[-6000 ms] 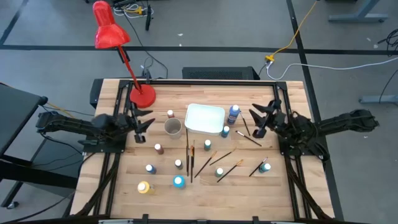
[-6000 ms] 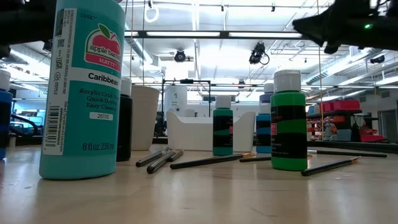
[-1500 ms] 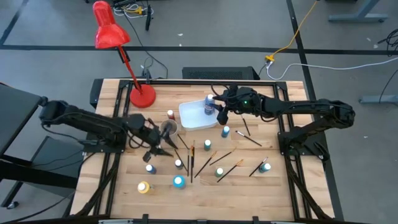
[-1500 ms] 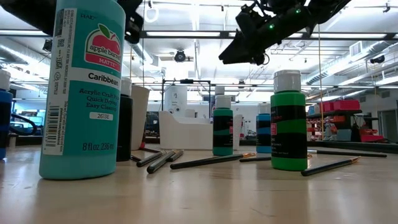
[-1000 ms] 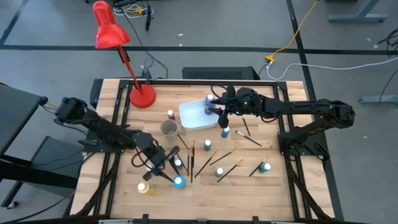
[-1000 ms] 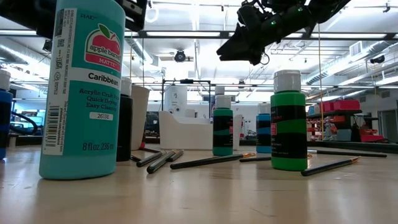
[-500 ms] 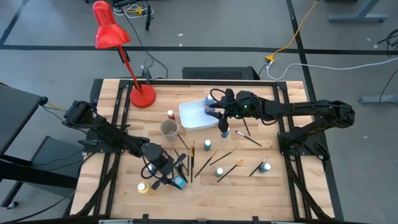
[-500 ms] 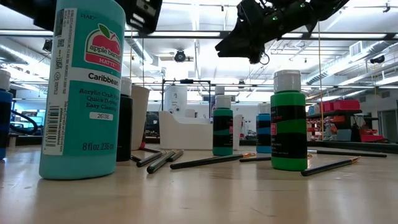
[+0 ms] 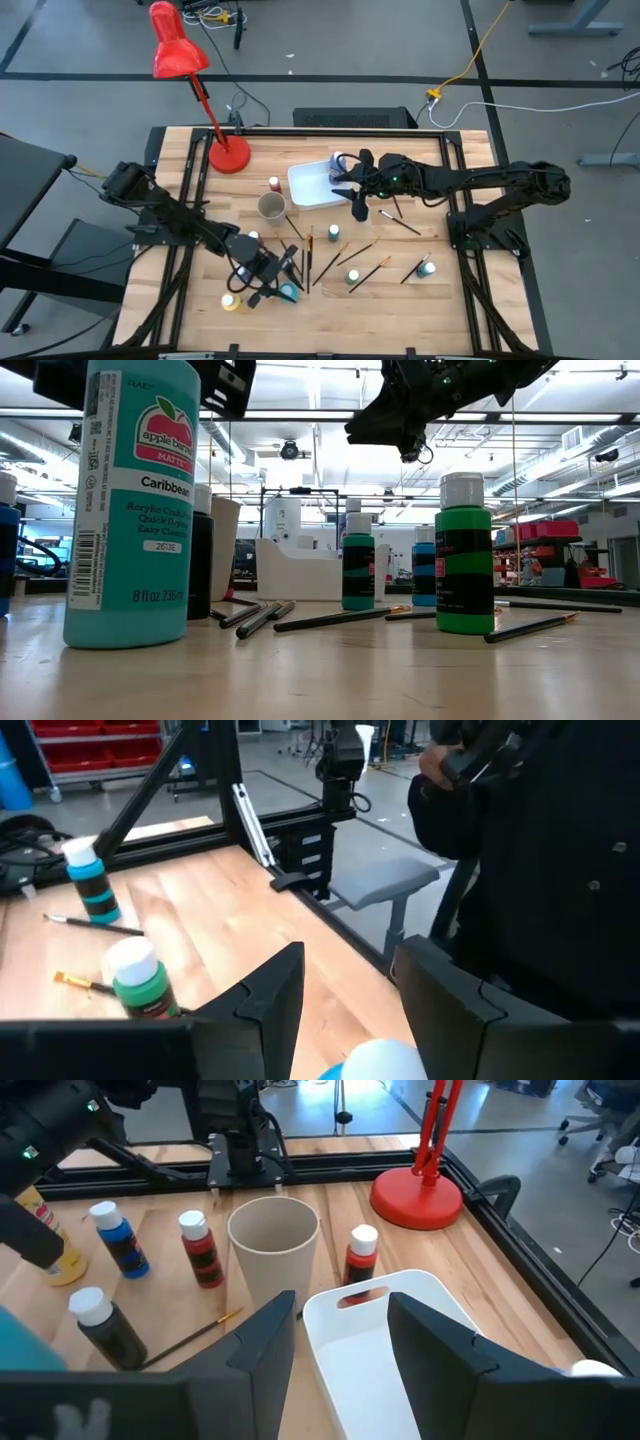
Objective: Pick & Place Paint Supplies
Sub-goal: Put the light blue paint bottle into the white bin
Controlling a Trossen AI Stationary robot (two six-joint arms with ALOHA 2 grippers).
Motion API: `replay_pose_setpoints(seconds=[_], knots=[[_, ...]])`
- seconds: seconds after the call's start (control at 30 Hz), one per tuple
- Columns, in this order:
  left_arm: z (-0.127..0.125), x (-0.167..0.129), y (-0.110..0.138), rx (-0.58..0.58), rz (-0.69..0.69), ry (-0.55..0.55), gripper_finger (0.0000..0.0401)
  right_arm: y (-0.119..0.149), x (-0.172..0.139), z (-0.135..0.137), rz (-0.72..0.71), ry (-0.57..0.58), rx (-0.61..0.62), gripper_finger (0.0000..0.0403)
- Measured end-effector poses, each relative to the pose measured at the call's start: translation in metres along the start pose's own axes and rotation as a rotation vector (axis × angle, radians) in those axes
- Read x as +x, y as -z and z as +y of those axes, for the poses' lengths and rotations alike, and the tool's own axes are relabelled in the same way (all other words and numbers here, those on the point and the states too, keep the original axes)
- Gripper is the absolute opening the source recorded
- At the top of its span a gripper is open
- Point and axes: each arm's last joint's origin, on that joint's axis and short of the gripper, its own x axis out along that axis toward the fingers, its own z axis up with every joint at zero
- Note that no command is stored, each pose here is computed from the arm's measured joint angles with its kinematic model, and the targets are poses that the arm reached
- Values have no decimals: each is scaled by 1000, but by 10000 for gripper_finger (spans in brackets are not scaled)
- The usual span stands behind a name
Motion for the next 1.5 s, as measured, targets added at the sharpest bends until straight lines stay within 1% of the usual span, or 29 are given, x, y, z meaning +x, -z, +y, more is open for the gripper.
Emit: replay_pose_setpoints(seconds=[0.13,0.27,0.33,0.5,0.63,0.97,1.03,1.2,1.37,1.5], knots=[[-2,-1,-3,-3,-19,76,169,0,0,0,0,0,0,167],[-3,-1,-1,-58,0,110,169,0,0,0,0,0,0,167],[-3,-1,-1,-74,1,95,169,0,0,0,0,0,0,167],[-1,-1,-1,-55,1,24,169,0,0,0,0,0,0,167],[0,-1,-1,-61,2,7,172,0,0,0,0,0,0,167],[-1,-6,-8,-74,-1,8,218,0,0,0,-1,0,3,167],[-2,-8,-6,-79,38,8,221,0,0,0,-1,0,3,167],[-3,-11,6,-99,177,-40,219,0,0,1,-1,-19,3,167],[-6,-10,8,-84,187,-44,211,0,0,1,-2,-35,3,167],[-8,-10,8,-49,190,-41,189,0,0,1,-2,-37,3,167]])
